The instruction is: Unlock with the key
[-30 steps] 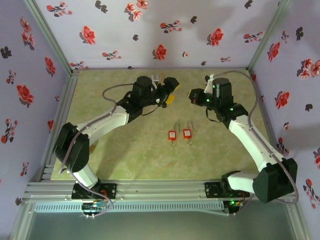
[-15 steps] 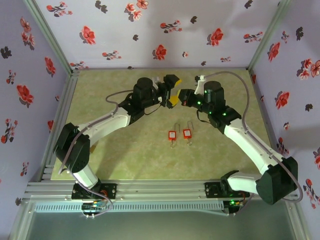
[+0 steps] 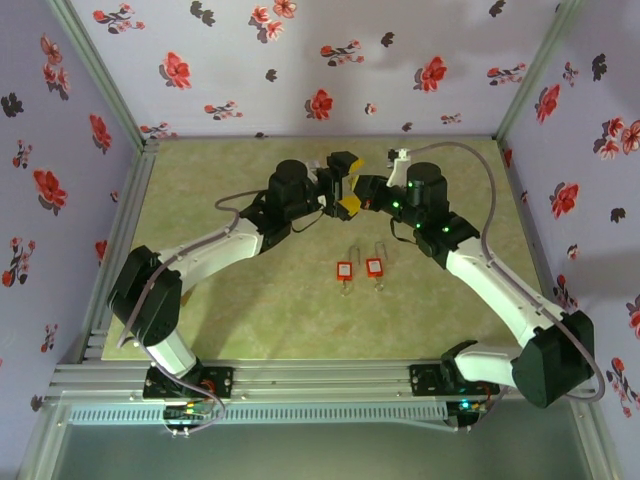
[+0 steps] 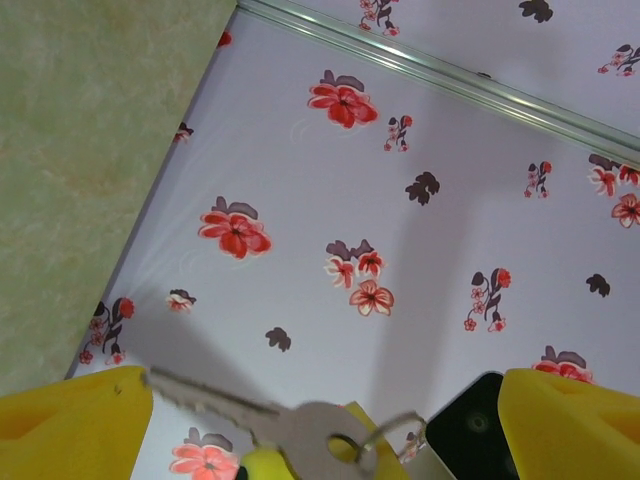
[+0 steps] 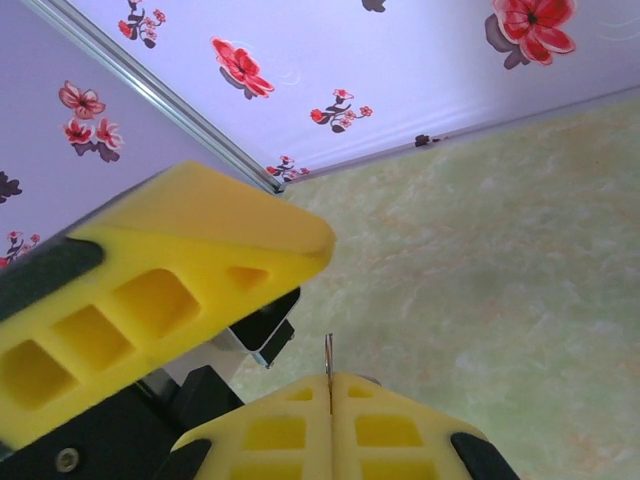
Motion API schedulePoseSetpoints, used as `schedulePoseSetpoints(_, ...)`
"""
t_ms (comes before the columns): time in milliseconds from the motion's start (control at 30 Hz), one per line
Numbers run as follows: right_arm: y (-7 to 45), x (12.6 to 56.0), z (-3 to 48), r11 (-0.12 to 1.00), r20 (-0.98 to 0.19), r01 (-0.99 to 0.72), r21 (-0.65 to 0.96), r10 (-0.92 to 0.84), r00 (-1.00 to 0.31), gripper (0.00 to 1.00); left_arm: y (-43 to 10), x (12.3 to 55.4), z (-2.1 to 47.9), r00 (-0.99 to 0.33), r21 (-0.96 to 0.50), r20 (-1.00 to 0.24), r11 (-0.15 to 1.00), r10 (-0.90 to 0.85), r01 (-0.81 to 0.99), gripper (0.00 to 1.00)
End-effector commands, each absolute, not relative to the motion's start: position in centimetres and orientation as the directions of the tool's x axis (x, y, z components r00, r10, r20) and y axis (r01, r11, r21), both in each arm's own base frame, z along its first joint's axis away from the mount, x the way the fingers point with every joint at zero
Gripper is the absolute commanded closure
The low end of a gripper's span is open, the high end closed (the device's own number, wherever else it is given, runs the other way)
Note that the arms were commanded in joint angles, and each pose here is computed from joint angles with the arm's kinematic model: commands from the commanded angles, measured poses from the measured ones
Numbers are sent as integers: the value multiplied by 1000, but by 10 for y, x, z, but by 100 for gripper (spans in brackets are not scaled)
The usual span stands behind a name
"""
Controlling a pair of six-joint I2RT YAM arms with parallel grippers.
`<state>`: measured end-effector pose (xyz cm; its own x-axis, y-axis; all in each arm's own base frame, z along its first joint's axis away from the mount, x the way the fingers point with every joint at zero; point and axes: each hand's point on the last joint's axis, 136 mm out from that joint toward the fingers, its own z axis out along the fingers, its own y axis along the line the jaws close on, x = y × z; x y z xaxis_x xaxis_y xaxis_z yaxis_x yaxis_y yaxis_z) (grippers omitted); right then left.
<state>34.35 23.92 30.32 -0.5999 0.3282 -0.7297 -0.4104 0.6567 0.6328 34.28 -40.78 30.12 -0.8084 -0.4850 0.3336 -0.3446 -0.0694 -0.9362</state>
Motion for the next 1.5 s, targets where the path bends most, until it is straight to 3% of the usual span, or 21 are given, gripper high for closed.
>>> schedulePoseSetpoints(0,238,348,304,677,-757,-419,606,329,-564,100,-407,336,321,-812,-935,352,-128,-465,-332,10)
schedulePoseSetpoints(400,245,349,303,639,-732,-430,638,332,-594,100,-392,341,304,-768,-916,392,-143,-505,-374,15)
schedulePoseSetpoints(600,250,338,301,598,-712,-444,667,337,-616,100,-381,354,303,-745,-915,397,-162,-537,-371,29)
schedulePoseSetpoints(733,251,334,297,582,-695,-438,686,346,-630,100,-377,360,302,-739,-915,394,-164,-546,-367,46)
schedulePoseSetpoints(1033,253,335,293,572,-683,-430,698,354,-638,100,-376,360,295,-738,-915,391,-149,-550,-374,66)
schedulePoseSetpoints(1467,262,333,295,519,-657,-445,729,349,-669,100,-371,366,276,-730,-916,380,-118,-568,-385,81)
